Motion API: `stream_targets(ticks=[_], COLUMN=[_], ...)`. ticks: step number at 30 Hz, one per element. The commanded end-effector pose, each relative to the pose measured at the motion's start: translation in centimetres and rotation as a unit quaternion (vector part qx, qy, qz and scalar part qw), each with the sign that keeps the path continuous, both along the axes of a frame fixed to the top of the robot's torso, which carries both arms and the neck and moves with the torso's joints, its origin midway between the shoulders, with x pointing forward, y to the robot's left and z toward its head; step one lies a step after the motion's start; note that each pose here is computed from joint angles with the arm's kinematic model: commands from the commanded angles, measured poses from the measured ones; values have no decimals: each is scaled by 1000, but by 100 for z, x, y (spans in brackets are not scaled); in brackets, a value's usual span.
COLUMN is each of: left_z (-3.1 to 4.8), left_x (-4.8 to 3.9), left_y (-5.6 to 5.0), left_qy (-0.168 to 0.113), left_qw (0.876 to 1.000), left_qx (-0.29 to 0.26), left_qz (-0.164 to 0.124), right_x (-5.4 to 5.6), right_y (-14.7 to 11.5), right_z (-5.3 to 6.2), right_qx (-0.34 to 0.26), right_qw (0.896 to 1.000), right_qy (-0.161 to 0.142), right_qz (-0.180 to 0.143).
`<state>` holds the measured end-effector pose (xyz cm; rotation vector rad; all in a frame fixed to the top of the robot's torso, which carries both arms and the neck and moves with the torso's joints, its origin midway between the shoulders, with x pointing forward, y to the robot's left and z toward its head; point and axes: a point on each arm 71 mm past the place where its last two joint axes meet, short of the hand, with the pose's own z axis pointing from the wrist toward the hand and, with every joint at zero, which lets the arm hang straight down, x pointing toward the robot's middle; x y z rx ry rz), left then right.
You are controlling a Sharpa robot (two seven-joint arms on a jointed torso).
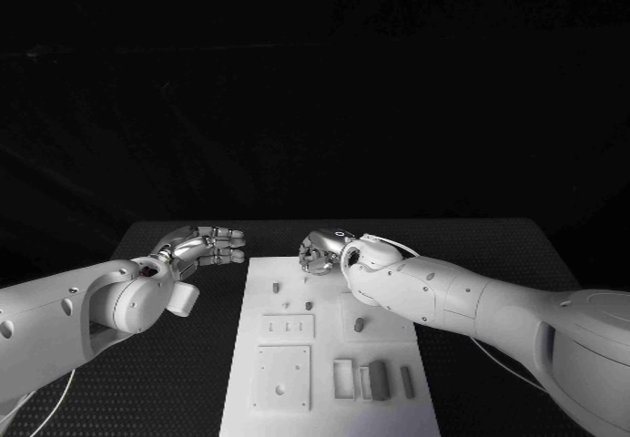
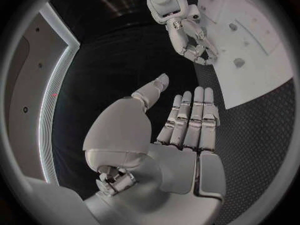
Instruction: Assemble the parts on the task board
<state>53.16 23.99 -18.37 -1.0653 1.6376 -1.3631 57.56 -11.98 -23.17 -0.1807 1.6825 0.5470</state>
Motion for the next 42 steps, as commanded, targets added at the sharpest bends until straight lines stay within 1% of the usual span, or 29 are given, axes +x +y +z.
stream_targets(ticks=[1,18,31,37,42], left_z=[8,5,4,4,5], left_x=[-4,-6,-4,-3,0], left_y=[-20,-7,1,1,44], left_qy=[-2,-2,-2,-2,-3], left_qw=[1000,1000,1000,1000,1000], left_qx=[-4,-4,-4,-4,-2], left_qz=[-9,-8,-7,-6,-1], right_x=[-10,-14,-25,-31,-59], right_y=[1,-55,-47,-47,-97], right_z=[-14,-33,-30,-3,38], right_qx=[-4,-7,-6,4,20], right_qw=[1000,1000,1000,1000,1000], right_qy=[6,10,9,-7,-21], right_qz=[2,-1,1,-1,-2])
